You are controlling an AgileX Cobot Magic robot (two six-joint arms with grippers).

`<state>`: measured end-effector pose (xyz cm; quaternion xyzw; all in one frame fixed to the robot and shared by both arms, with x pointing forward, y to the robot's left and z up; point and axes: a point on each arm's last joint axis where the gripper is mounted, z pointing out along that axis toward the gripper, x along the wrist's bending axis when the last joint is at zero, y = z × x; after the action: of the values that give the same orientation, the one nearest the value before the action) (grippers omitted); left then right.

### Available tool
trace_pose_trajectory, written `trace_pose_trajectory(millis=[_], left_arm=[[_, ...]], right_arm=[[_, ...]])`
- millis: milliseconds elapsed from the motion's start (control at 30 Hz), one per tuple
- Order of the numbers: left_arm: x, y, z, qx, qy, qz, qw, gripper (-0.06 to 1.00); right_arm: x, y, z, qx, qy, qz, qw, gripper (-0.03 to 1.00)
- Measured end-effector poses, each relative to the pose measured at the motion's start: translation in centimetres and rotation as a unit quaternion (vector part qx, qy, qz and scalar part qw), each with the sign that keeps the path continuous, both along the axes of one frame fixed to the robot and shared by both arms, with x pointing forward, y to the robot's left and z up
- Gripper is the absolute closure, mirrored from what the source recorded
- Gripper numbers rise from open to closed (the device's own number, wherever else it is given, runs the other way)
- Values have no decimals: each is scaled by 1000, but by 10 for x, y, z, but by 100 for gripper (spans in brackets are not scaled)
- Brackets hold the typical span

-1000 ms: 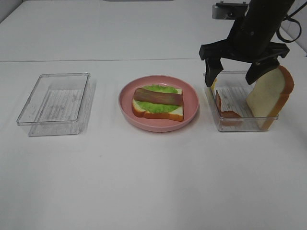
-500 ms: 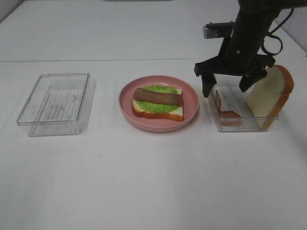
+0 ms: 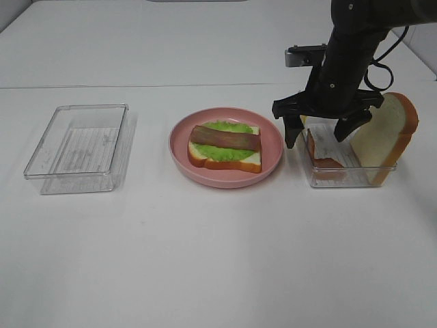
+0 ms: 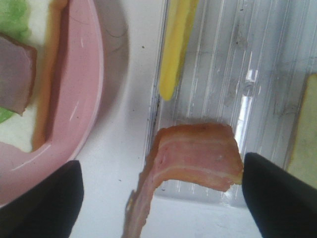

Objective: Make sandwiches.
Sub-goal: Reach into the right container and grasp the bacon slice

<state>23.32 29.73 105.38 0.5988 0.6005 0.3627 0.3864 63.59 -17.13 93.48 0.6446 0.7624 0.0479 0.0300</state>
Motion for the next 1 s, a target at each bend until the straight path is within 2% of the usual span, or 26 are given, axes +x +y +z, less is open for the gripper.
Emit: trace_pose_trajectory(millis=[100, 167, 200, 233, 333, 500, 633, 1000], left_arm=[[0, 0, 0, 0, 0, 0, 1000, -3], [0, 0, 0, 0, 0, 0, 1000, -3], [0, 0, 0, 0, 0, 0, 1000, -3], [0, 0, 0, 0, 0, 0, 1000, -3], [0, 0, 0, 0, 0, 0, 1000, -3], [0, 0, 0, 0, 0, 0, 1000, -3], [0, 0, 0, 0, 0, 0, 1000, -3], [0, 0, 0, 0, 0, 0, 1000, -3]], right_arm=[[-1, 0, 0, -2, 6, 0, 1000, 25], [-2, -1, 0, -4, 13, -1, 1000, 33], [-2, -1, 0, -4, 13, -1, 1000, 33], [-4, -1, 0, -7, 22, -1, 1000, 39], [-6, -2, 0, -10, 30, -1, 999, 43], [-6, -2, 0, -10, 30, -1, 999, 46], [-4, 0, 0, 1, 23, -6, 1000, 53], [-4, 2, 0, 13, 22, -11, 1000, 55]])
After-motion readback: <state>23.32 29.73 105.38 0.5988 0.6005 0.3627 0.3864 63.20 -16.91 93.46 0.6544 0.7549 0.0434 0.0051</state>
